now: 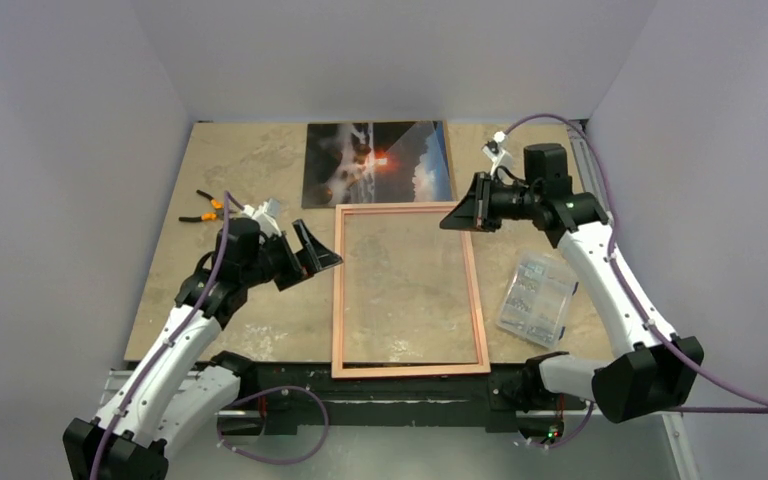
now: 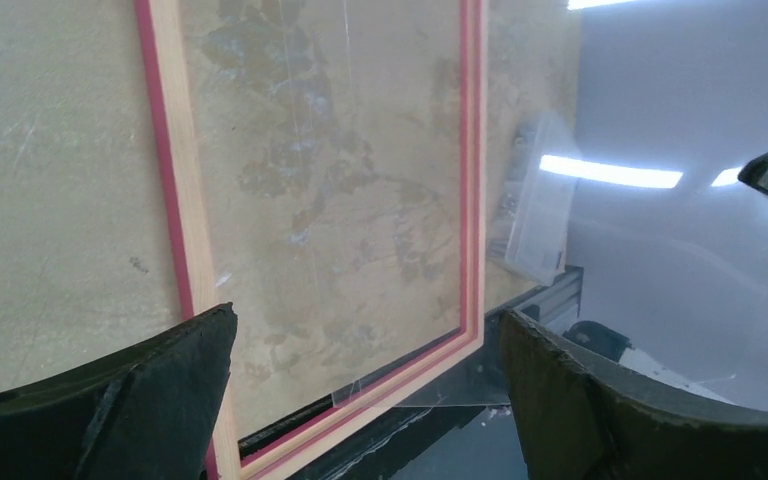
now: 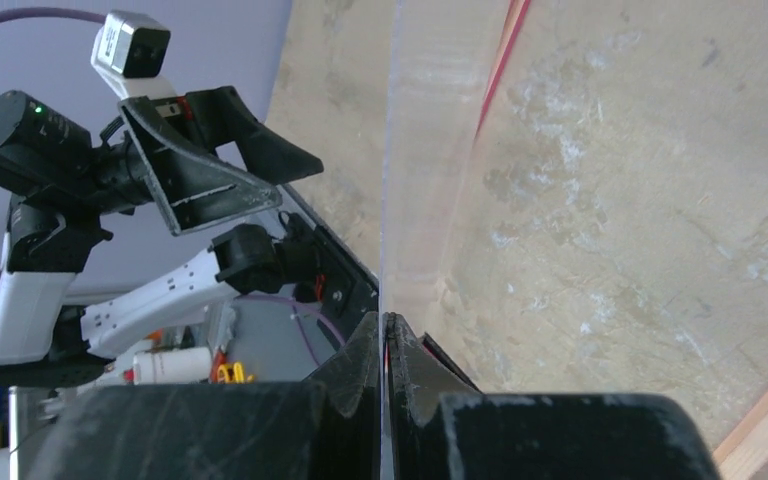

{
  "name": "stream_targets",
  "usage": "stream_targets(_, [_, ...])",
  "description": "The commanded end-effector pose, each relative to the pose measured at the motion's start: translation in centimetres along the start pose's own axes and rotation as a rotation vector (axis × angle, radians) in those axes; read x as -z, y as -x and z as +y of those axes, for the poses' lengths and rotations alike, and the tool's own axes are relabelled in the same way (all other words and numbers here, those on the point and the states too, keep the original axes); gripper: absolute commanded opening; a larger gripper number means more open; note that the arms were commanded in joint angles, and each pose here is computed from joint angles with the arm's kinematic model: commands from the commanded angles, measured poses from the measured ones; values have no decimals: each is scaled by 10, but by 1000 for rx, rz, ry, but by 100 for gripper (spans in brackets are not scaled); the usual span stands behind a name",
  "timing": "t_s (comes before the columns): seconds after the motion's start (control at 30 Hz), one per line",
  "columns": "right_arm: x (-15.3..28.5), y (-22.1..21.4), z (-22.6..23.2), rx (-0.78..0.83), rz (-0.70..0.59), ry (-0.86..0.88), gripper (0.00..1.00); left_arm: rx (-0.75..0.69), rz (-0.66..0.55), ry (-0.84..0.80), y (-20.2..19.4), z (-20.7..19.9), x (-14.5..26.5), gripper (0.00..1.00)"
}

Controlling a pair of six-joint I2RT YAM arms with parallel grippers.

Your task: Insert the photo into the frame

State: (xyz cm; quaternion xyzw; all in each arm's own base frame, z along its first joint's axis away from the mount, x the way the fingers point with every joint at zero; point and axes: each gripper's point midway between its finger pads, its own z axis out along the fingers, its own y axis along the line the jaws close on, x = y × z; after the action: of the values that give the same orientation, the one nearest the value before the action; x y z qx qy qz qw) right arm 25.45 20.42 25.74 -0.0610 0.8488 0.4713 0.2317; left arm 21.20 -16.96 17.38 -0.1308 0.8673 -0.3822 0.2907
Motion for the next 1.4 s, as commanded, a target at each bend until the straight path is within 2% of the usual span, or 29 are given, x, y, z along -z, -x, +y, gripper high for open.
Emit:
stream_targets(0.0, [31,28,33,85,-73,-61,0,-66,2,-83,13,-32,14,100])
stream_targets(0.1, [47,42,37,112,-109,-154,0,-58,10,-94,15,-38,15,100])
stream_targets(0.27, [81,63,24,136,-162,-407,0,-46,22,-72,14,-37,17,100])
stream_targets(0.63, [120,91,-3,165,-252,-709,0,-51,59,-95,14,-59,9,100])
stream_targets(0.8, [111,89,0,203,-270,-688,0,-46,90,-89,9,-57,-1,100])
stream_targets(1.0, [75,71,29,367,-221,-630,0,-24,103,-75,4,-50,-6,100])
stream_targets(1.37, [36,25,38,449,-173,-556,0,0,75,-58,6,-48,-2,100])
